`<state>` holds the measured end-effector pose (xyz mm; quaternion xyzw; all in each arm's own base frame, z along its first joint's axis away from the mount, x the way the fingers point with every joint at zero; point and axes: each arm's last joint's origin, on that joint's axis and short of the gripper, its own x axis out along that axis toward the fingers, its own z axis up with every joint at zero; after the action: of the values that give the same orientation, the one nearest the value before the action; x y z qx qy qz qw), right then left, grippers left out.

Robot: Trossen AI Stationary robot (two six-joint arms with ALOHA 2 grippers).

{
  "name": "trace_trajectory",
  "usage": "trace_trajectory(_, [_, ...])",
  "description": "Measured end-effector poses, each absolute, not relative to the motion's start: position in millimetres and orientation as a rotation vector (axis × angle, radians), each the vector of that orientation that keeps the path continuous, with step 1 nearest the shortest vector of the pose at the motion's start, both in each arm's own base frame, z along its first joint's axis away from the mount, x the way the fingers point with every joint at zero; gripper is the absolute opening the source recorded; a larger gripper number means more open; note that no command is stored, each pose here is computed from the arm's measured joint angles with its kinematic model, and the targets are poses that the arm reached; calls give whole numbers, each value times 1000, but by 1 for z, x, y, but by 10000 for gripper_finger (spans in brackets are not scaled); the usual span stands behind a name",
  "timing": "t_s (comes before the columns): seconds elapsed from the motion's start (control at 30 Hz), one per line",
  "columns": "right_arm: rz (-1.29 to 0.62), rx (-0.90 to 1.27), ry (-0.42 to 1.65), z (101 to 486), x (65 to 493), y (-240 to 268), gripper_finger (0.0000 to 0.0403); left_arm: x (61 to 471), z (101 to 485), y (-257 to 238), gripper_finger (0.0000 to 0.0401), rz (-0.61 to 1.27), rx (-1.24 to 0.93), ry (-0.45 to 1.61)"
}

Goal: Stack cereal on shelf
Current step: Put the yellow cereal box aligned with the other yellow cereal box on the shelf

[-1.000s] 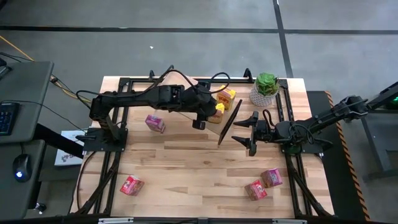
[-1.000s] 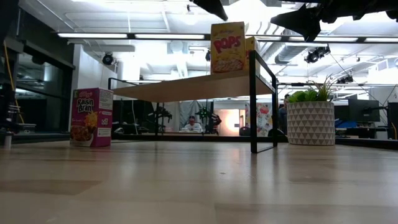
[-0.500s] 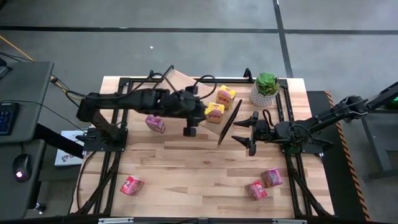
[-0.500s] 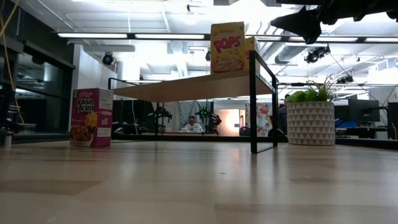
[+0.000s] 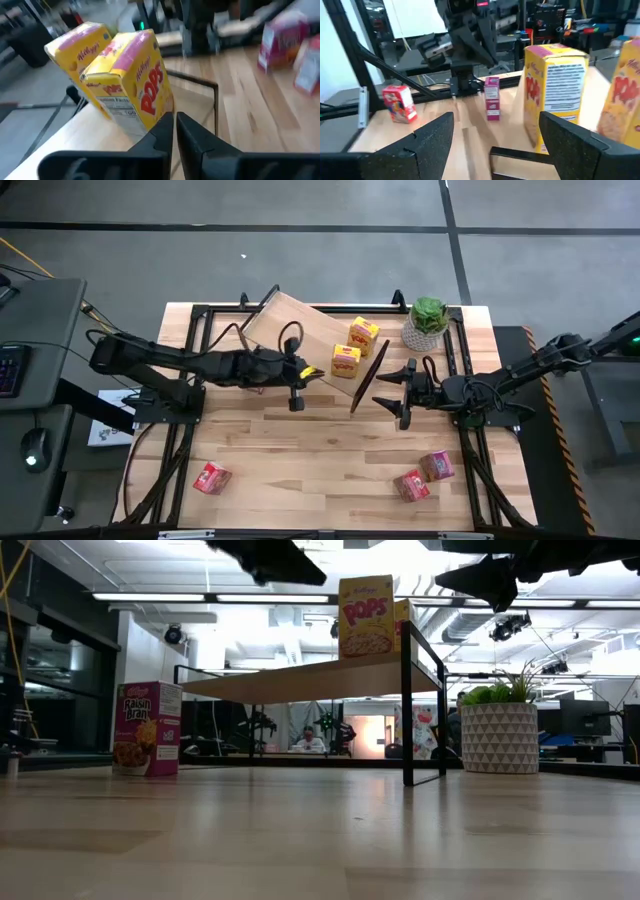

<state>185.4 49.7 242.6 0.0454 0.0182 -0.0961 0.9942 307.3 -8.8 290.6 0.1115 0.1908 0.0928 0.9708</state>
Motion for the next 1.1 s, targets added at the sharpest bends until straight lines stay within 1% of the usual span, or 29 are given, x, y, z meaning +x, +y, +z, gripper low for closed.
trace_trajectory(0.1, [-246, 61, 6, 246, 185, 48, 280, 302, 276, -8, 3, 195, 204, 315])
trace_trajectory(0.17, [-310, 38, -20, 249, 185, 46, 260, 302, 275, -8, 3, 197, 195, 254])
trace_trajectory(0.2, [-342, 39, -36, 251, 184, 45, 244, 302, 275, -8, 4, 198, 191, 232])
trace_trajectory(0.23, [-380, 42, -46, 252, 184, 44, 225, 302, 276, -8, 4, 198, 188, 212])
trace_trajectory(0.3, [-448, 45, -57, 253, 183, 43, 171, 302, 276, -7, 1, 193, 181, 204])
trace_trajectory(0.37, [-515, 46, -57, 253, 182, 41, 102, 302, 276, -7, 1, 168, 156, 197])
trace_trajectory(0.4, [-541, 47, -56, 253, 181, 41, 61, 302, 276, -7, 1, 155, 144, 194])
trace_trajectory(0.43, [-562, 43, -54, 253, 181, 40, 32, 303, 275, -6, 1, 144, 133, 193])
trace_trajectory(0.47, [-579, 38, -52, 253, 181, 40, 17, 306, 273, -7, 1, 133, 125, 188])
trace_trajectory(0.57, [-609, 61, -58, 253, 180, 39, 26, 312, 261, -7, 0, 137, 114, 232])
trace_trajectory(0.7, [-619, 48, -49, 252, 180, 40, 5, 324, 240, -7, 0, 160, 105, 278])
trace_trajectory(0.77, [-615, 40, -45, 252, 180, 40, 7, 330, 232, -7, 0, 161, 105, 276])
trace_trajectory(0.9, [-612, 34, -38, 251, 180, 40, 3, 335, 225, -1, 0, 185, 112, 284])
trace_trajectory(1.1, [-602, 37, -27, 249, 180, 40, 1, 335, 224, 15, 0, 254, 109, 289])
